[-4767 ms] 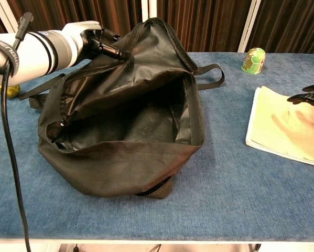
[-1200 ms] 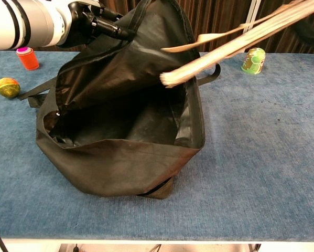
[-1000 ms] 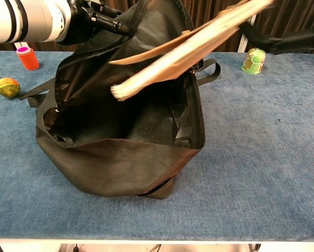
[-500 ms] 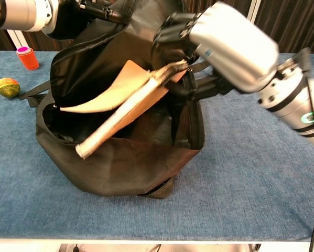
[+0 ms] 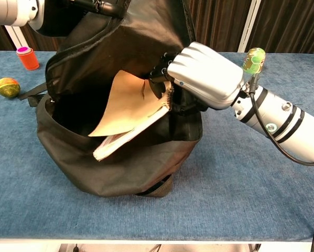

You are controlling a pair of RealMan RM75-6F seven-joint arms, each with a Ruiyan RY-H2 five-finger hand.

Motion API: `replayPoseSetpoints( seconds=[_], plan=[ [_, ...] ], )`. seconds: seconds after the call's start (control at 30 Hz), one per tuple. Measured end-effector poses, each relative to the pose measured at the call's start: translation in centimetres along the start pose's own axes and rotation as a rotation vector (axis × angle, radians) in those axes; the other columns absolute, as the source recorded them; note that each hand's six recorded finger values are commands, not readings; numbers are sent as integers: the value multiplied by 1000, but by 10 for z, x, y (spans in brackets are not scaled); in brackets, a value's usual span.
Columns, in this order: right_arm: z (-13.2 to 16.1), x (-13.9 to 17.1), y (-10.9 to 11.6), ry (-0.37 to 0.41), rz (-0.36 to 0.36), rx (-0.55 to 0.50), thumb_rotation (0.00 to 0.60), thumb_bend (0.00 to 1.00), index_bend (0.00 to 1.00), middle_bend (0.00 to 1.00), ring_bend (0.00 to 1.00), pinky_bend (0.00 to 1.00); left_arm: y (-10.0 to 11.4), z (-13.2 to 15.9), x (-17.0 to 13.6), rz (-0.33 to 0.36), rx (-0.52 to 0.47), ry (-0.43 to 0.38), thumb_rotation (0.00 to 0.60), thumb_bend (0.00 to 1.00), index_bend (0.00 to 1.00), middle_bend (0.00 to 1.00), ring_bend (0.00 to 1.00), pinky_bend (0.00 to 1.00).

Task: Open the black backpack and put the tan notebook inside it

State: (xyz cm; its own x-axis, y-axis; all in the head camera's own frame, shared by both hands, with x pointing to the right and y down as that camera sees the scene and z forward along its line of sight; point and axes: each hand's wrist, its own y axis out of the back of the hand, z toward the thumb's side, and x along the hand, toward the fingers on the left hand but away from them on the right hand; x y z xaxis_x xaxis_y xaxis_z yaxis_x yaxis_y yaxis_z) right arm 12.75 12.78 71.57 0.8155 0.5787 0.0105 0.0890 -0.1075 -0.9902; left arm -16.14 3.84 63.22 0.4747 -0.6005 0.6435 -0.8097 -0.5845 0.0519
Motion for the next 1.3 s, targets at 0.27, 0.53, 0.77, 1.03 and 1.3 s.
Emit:
replayPoseSetpoints(
  seconds=[0.27,0.53,0.77,1.03,1.3],
  plan=[
    [-3,0,-12,-51,55,25,600,479,819,568,385,583,-4,1,-5,-24,-9,-10,600,468,613,605,510,376],
    [-8,-8,-26,-138,119,49,600,380,634,467,305,487,-4,0,-8,-31,-5,-9,600,468,612,600,508,376],
    [-8,0,-20,-184,111,-25,600,94,28,166,60,262,0,-10,-4,-14,-7,14,600,468,595,587,496,376],
    [-14,26,17,-225,49,-86,600,26,0,110,1,186,2,-23,2,2,55,32,600,468,566,557,465,365],
    [-40,101,82,-284,3,-29,600,26,0,151,4,203,-4,-38,-6,-35,321,40,600,225,319,392,305,307]
  ],
)
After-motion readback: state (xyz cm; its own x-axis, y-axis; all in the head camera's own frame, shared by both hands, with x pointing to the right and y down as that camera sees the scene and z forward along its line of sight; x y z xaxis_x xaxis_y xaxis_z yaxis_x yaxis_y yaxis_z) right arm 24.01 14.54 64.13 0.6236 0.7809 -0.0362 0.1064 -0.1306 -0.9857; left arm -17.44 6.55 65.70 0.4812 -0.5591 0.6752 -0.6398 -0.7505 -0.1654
